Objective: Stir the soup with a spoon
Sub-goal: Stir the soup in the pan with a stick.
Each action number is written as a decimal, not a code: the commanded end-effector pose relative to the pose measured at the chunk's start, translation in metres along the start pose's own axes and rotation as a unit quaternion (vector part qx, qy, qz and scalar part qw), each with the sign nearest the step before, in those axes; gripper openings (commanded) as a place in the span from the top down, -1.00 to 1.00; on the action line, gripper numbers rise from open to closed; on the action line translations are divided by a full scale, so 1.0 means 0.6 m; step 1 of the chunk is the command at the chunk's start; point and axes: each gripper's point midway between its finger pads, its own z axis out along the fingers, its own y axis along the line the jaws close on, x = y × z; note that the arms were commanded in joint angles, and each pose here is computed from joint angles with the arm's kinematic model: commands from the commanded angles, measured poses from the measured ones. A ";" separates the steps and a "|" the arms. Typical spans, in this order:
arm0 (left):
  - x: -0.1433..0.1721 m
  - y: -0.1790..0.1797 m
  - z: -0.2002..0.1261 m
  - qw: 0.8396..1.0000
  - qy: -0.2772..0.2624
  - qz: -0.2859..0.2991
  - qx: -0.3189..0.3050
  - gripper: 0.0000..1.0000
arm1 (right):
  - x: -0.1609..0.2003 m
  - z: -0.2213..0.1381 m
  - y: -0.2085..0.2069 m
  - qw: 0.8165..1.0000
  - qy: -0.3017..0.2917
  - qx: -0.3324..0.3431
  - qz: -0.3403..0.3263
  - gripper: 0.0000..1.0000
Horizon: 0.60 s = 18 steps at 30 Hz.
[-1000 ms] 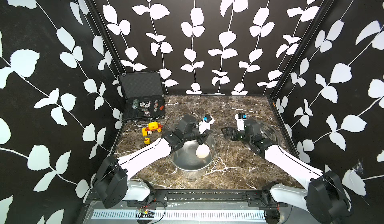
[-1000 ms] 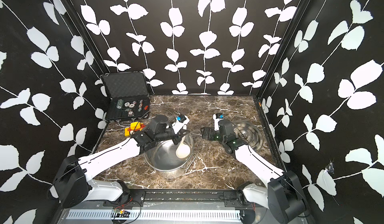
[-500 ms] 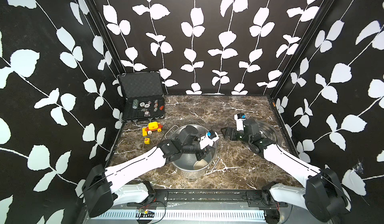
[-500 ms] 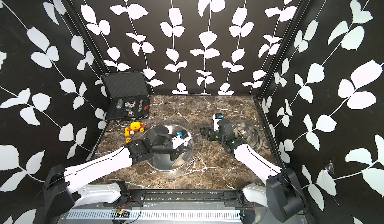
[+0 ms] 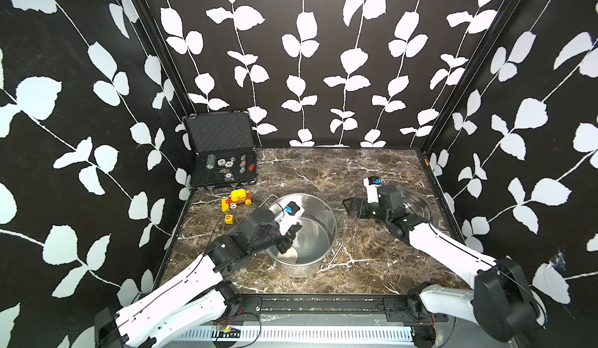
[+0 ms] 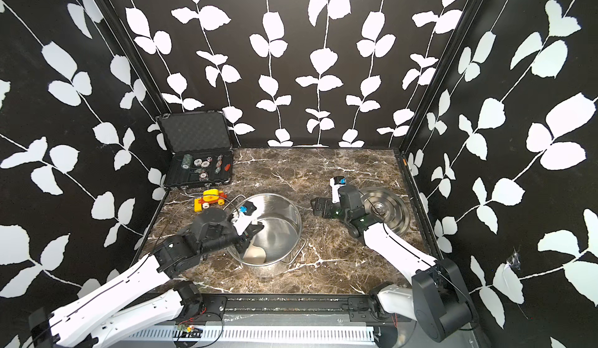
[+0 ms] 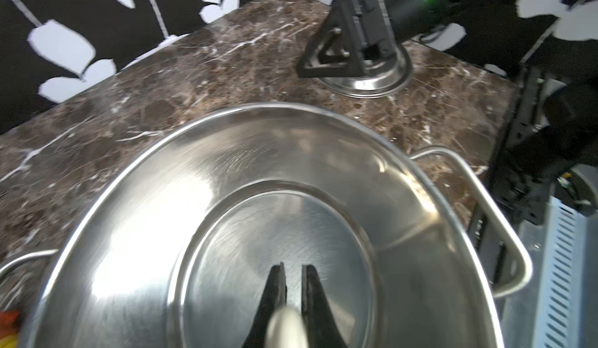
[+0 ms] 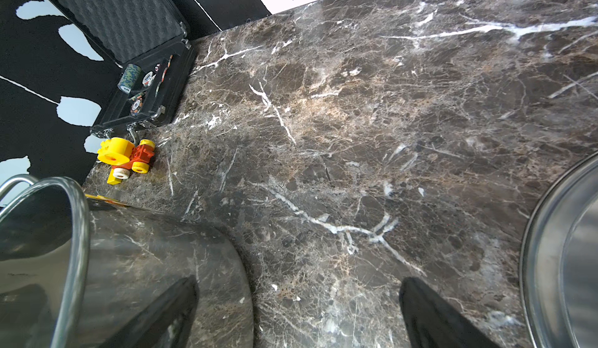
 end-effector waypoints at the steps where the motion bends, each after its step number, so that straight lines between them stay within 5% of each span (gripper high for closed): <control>1: 0.019 0.042 -0.010 0.998 0.013 -0.028 -0.062 1.00 | -0.021 -0.002 0.010 1.000 -0.022 -0.012 -0.001 -0.98; 13: -0.050 0.165 -0.001 0.972 -0.050 -0.070 -0.218 1.00 | -0.020 -0.001 0.007 1.000 -0.022 -0.009 0.002 -0.98; 18: -0.082 0.187 0.011 0.969 -0.080 -0.068 -0.223 1.00 | -0.014 0.000 0.002 1.000 -0.021 -0.004 0.002 -0.98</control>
